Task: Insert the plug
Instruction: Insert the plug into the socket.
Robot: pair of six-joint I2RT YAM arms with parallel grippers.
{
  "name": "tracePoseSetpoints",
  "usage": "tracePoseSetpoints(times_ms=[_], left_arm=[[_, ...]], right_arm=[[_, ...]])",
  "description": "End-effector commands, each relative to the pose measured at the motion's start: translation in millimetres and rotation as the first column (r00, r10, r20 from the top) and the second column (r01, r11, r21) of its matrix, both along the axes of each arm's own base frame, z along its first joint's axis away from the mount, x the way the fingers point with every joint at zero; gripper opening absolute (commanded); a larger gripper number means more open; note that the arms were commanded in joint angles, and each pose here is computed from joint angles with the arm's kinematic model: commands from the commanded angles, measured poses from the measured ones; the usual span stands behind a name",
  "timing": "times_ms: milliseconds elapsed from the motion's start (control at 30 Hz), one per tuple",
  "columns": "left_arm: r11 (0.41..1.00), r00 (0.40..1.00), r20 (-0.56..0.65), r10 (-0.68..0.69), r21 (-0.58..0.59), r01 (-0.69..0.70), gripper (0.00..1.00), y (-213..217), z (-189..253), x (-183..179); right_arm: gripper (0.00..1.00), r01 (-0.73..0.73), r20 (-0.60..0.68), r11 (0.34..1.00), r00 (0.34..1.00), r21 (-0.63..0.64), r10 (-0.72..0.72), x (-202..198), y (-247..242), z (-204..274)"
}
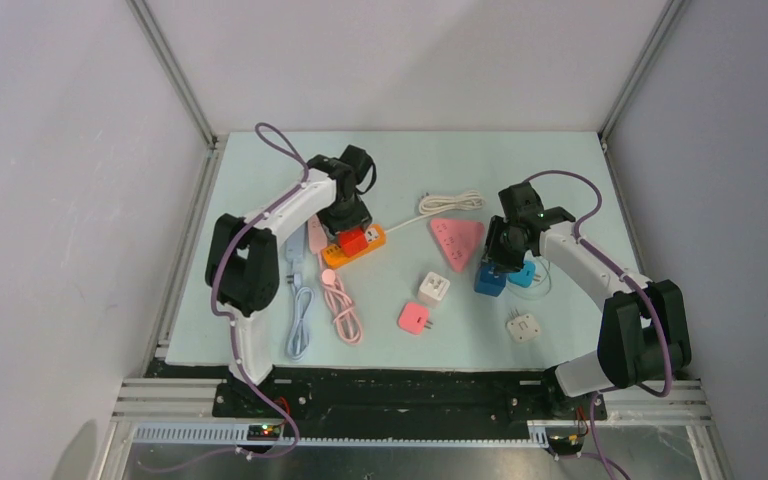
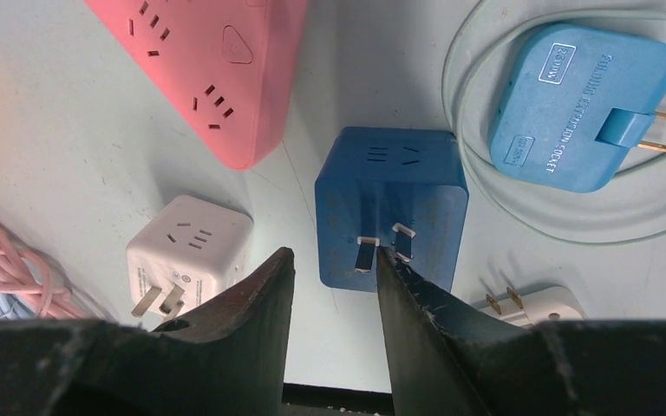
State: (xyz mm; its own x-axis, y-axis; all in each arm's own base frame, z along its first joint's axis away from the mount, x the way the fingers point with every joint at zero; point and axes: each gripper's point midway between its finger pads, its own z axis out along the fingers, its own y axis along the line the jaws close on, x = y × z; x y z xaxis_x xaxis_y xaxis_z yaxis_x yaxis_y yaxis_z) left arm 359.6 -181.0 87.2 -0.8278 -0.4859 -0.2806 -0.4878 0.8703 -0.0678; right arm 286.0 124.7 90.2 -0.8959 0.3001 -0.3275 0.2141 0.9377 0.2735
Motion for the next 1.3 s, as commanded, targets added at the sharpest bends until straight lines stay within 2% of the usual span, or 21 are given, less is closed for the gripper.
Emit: tracePoseSetpoints(times_ms=[0, 333, 467, 633, 700, 800, 833, 967, 1000, 1067, 1133, 1267], left_arm=[[0.988, 0.995, -0.088, -0.047, 0.145, 0.060, 0.00, 17.8, -36.4, -13.8], [0.974, 0.982, -0.163, -0.098, 0.185, 0.128, 0.00, 22.3, -60.3, -21.7], [0.965, 0.980, -0.167, -0.113, 0.215, 0.148, 0.12, 26.9, -62.7, -20.0], [0.960, 0.977, -0.171, -0.124, 0.229, 0.162, 0.21, 28.2, -65.9, -17.3], [0.960, 0.979, -0.163, -0.125, 0.231, 0.161, 0.29, 27.7, -63.2, -15.1], [0.961, 0.985, -0.126, -0.119, 0.235, 0.146, 0.48, 26.8, -53.9, -8.9], [0.962, 0.987, -0.108, -0.120, 0.231, 0.143, 0.51, 25.6, -48.1, -5.2], [0.968, 0.992, -0.028, -0.125, 0.216, 0.128, 0.69, 20.8, -23.0, 9.1], [0.969, 0.992, -0.014, -0.129, 0.213, 0.129, 0.75, 19.7, -18.3, 11.6], [0.969, 0.989, 0.036, -0.143, 0.207, 0.133, 0.82, 17.1, -0.4, 21.2], [0.967, 0.983, 0.085, -0.160, 0.214, 0.138, 0.90, 16.3, 17.1, 31.2], [0.961, 0.969, 0.161, -0.189, 0.234, 0.148, 0.97, 18.4, 47.0, 42.6]], right_arm=[[0.45, 0.018, 0.008, 0.999, 1.000, -0.031, -0.018, -1.1, -9.0, 0.9], [0.45, 0.026, -0.006, 0.999, 1.000, -0.047, -0.026, -4.7, -11.2, -0.9], [0.48, 0.038, 0.001, 0.997, 0.999, -0.072, -0.038, -4.3, -16.1, -0.4], [0.51, 0.039, 0.013, 0.997, 0.999, -0.069, -0.038, -3.2, -15.7, 2.3], [0.51, 0.040, 0.023, 0.997, 0.999, -0.062, -0.038, -0.9, -14.4, 6.6], [0.51, 0.042, 0.051, 0.998, 0.998, -0.051, -0.039, 3.9, -13.0, 17.1], [0.52, 0.040, 0.068, 0.998, 0.997, -0.043, -0.037, 7.4, -11.1, 22.1], [0.58, 0.033, 0.121, 0.999, 0.992, -0.017, -0.031, 17.2, -6.4, 41.7], [0.64, 0.029, 0.133, 0.999, 0.991, -0.013, -0.027, 18.8, -5.3, 45.9], [0.72, 0.023, 0.177, 1.000, 0.984, 0.002, -0.023, 23.3, -3.4, 58.5], [0.77, 0.003, 0.226, 0.999, 0.974, 0.043, -0.013, 26.7, 3.3, 72.4], [0.79, -0.025, 0.282, 0.995, 0.960, 0.096, -0.003, 28.7, 12.7, 89.8]])
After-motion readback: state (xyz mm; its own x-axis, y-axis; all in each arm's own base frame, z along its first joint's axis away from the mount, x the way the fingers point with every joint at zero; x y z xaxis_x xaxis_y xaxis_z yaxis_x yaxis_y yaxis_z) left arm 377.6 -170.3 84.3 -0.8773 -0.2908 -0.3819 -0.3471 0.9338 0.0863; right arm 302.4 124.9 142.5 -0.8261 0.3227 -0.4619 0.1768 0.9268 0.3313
